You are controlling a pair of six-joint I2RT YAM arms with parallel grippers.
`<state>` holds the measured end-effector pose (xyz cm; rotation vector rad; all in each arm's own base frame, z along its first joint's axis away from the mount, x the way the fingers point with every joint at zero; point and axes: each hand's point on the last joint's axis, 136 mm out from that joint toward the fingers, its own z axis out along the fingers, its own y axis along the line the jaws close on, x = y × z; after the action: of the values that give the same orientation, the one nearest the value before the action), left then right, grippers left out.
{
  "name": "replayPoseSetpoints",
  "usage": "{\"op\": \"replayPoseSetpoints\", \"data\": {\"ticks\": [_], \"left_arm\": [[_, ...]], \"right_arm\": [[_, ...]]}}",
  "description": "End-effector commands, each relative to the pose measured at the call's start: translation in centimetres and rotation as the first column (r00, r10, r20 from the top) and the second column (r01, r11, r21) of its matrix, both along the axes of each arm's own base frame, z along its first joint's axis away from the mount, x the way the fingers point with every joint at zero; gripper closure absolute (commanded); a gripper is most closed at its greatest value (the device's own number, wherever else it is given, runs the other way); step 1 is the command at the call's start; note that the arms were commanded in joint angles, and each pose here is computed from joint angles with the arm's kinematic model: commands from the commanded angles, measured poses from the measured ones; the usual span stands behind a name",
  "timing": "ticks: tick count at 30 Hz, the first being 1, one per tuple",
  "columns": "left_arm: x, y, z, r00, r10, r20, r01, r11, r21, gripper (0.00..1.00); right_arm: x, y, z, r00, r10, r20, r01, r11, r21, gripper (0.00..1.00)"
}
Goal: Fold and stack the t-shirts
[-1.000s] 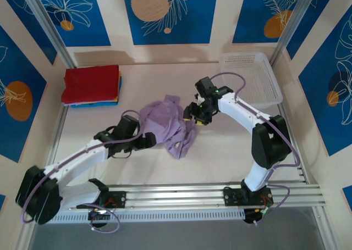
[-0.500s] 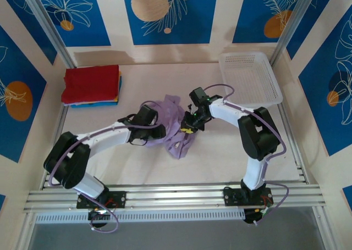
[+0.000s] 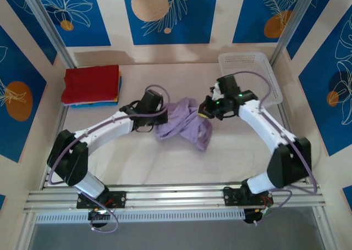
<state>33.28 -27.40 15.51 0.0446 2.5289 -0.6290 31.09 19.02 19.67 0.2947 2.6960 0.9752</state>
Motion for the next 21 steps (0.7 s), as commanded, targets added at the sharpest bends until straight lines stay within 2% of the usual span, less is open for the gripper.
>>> {"op": "replayPoseSetpoints", "data": {"ticks": [1,6,9,11,12,14,15,17,21], "left_arm": [[2.3,0.2,4.1,0.997,-0.022,0.081,0.019,0.999,0.034,1.00],[5.5,1.4,11.1,0.985,0.000,0.172,0.003,1.000,-0.016,1.00],[6.3,3.3,13.2,0.980,0.030,0.197,-0.022,0.999,-0.040,1.00],[6.4,5.2,13.3,0.980,0.054,0.193,-0.046,0.998,-0.045,1.00],[6.3,6.0,12.9,0.981,0.062,0.182,-0.056,0.998,-0.040,1.00],[6.1,8.0,11.4,0.986,0.086,0.144,-0.083,0.996,-0.030,1.00],[6.0,8.7,10.7,0.987,0.095,0.127,-0.092,0.995,-0.031,1.00],[5.7,10.0,9.3,0.989,0.110,0.097,-0.107,0.994,-0.031,1.00],[5.2,10.8,6.9,0.995,0.098,0.037,-0.097,0.995,-0.012,1.00]], "right_arm": [[-2.4,-0.7,4.0,0.999,0.033,0.038,-0.034,0.999,0.013,1.00],[-6.3,1.7,7.2,0.989,0.136,0.063,-0.138,0.990,0.029,1.00],[-9.6,5.9,6.7,0.969,0.247,0.020,-0.248,0.968,0.043,1.00],[-12.1,10.1,5.8,0.938,0.347,-0.011,-0.344,0.933,0.101,0.99],[-13.0,11.8,5.3,0.923,0.385,-0.021,-0.381,0.918,0.109,0.91],[-14.2,14.5,4.0,0.890,0.453,-0.051,-0.448,0.890,0.081,0.61],[-14.3,15.1,3.3,0.884,0.462,-0.071,-0.459,0.887,0.055,0.54],[-13.8,15.9,2.3,0.883,0.460,-0.092,-0.460,0.888,0.017,0.47],[-11.7,15.1,1.7,0.909,0.409,-0.079,-0.411,0.911,-0.014,0.40]]}}
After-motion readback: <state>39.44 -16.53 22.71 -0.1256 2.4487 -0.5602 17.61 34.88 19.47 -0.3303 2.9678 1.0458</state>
